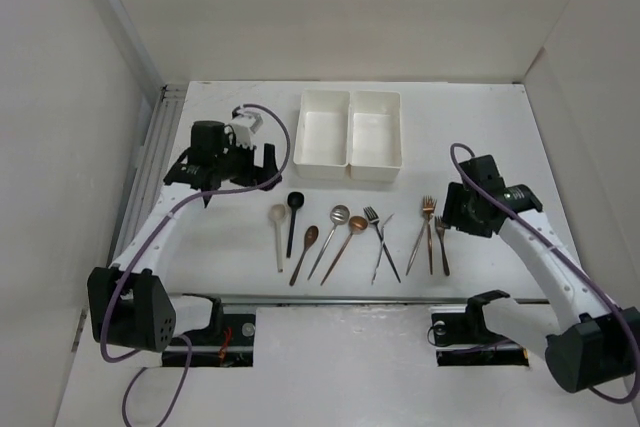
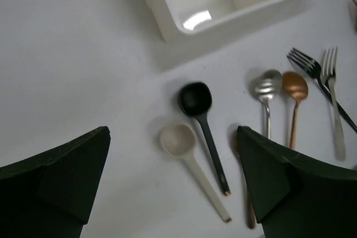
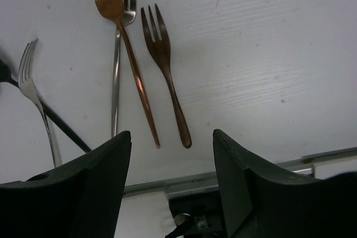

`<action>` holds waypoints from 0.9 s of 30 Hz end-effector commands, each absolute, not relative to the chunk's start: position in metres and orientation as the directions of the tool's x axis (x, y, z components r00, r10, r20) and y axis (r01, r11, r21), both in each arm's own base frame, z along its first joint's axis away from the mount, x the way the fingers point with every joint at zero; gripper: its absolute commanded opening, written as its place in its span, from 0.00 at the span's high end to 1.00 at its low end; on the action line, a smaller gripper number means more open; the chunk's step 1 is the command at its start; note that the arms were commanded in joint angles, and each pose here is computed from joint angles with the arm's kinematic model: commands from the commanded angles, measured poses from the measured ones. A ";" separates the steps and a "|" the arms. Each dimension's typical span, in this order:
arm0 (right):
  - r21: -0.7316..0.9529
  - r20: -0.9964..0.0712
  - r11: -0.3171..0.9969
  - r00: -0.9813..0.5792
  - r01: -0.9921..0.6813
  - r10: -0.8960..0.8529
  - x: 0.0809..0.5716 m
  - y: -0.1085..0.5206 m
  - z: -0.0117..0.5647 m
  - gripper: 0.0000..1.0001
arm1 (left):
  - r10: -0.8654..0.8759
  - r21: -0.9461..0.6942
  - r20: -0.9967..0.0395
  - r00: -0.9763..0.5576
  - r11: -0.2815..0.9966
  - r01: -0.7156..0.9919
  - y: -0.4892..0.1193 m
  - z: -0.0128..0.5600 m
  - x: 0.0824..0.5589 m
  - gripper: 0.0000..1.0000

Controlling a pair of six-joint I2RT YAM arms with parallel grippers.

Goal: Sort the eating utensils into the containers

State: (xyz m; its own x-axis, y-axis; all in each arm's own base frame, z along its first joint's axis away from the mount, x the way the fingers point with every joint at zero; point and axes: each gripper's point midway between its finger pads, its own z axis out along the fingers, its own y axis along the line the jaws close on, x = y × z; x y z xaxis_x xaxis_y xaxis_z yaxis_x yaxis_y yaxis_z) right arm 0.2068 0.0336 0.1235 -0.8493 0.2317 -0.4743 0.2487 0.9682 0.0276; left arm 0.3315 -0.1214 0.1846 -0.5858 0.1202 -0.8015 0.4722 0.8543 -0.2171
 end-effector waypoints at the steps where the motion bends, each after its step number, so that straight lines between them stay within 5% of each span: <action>1: 0.040 -0.315 0.948 -0.896 0.317 0.313 0.195 0.046 0.094 0.36 | 0.018 -0.366 -0.676 -0.737 0.860 0.356 -0.131 0.170 0.301 0.05; 8: 0.005 -0.230 0.929 -0.904 0.369 0.361 0.210 0.043 0.050 0.40 | -0.086 -0.326 -0.725 -0.683 0.917 0.231 -0.113 0.191 0.316 0.01; 12: -0.016 -0.238 0.907 -0.882 0.421 0.406 0.221 0.029 0.040 0.43 | -0.128 -0.333 -0.718 -0.685 0.927 0.175 -0.108 0.189 0.316 0.18; 22: -0.028 -0.139 0.945 -0.938 0.325 0.318 0.224 0.034 0.002 0.52 | -0.173 -0.336 -0.708 -0.684 0.935 0.112 -0.099 0.179 0.314 0.19; 25: -0.041 -0.144 0.948 -0.941 0.315 0.306 0.227 0.032 0.002 0.72 | -0.179 -0.329 -0.703 -0.688 0.940 0.092 -0.094 0.175 0.314 0.19; 27: -0.045 -0.165 0.951 -0.941 0.305 0.294 0.233 0.030 0.004 0.98 | -0.179 -0.329 -0.703 -0.688 0.940 0.092 -0.094 0.175 0.314 0.19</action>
State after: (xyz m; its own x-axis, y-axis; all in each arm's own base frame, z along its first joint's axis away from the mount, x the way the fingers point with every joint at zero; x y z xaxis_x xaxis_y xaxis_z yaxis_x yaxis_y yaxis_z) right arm 0.2167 0.0352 0.0130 -0.9438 0.3112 -0.1114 0.3162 0.9482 -0.0298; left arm 0.3134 -0.0983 0.1689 -0.7112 -0.1553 -0.6856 0.1113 0.9381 -0.3280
